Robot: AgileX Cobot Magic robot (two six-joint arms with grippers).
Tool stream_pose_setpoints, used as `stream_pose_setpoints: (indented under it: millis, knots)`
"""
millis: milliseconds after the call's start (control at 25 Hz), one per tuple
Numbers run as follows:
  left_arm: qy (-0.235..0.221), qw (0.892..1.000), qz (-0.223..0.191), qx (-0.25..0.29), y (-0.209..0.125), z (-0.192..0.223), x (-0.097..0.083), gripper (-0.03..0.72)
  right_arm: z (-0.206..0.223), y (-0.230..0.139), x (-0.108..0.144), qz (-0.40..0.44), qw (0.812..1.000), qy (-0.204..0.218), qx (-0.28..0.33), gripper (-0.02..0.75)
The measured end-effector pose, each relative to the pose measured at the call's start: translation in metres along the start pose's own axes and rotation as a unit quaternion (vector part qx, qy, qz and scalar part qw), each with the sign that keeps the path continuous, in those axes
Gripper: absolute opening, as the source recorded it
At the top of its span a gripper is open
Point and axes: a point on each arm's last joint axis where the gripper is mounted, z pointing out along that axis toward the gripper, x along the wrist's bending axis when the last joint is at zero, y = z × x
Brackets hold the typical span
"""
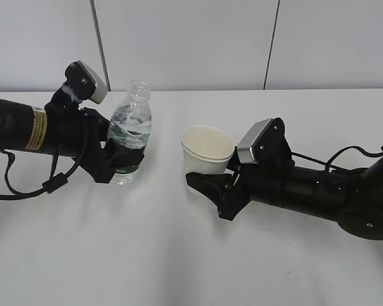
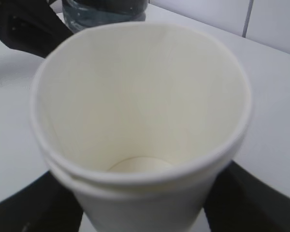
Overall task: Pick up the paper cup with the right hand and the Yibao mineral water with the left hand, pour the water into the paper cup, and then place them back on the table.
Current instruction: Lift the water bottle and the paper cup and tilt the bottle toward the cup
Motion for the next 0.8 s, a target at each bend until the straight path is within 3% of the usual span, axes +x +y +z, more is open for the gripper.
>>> stream_pose_setpoints:
  millis: [240,800]
  knots:
    - [0.002,0.999,0.036,0.002,0.0,0.0001,0.0003,0.412,0.0049,0.0056,0.0001,-0.001,1.0,0.027,-0.004,0.521]
    - [0.025,0.995,0.096,-0.001,0.0011,0.0001,0.0043,0.412,0.0064,0.0053,0.0019,-0.007,0.999,0.047,0.008,0.521]
